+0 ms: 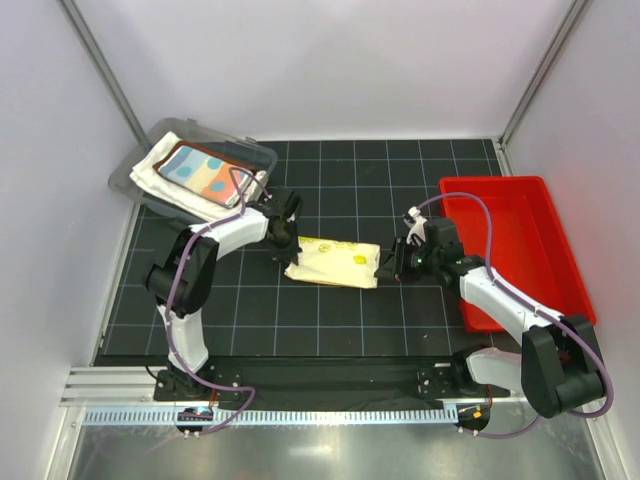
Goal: Fold and stack the towels
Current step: Neatly place the folded towel into the bin
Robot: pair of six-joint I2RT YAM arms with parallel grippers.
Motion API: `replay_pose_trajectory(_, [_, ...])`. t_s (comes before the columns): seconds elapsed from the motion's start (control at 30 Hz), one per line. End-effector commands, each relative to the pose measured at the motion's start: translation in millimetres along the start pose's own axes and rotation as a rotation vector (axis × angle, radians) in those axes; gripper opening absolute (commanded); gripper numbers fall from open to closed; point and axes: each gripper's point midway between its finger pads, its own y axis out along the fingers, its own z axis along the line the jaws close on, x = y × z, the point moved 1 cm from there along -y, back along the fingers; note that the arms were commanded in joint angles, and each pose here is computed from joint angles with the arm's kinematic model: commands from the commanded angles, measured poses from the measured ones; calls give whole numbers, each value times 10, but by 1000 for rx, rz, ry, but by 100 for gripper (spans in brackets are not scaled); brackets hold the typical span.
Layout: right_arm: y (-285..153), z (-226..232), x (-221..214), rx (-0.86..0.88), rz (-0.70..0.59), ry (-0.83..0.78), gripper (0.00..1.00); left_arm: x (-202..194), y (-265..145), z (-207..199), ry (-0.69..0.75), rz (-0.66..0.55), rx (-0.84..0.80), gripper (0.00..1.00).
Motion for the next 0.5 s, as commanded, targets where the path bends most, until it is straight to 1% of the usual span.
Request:
replay_pose_trajectory(0.0, [-50,92,135,29,-57,-28,27,-256,247,201,-1,89,78,0])
replay_pose_trajectory(0.13, [-66,118,149,37,-62,-30,27,-137,110,141,16,49,67,0])
replay_pose_trajectory(0.17, [-72,120,148,37,-62,-31,27,-75,13,111,32,17,64,0])
replay_pose_trajectory(0.3, [-105,144,168,39,-76,-35,27,136,-274,98,109,-76,151,0])
replay_pose_trajectory(0.4, [-110,156,184,38,-79,-34,28,171,-389,75,187,-110,186,0])
replay_pose_trajectory(0.47, [-116,158,207,35,-85,-35,29,231,-437,78,214,-143,207,0])
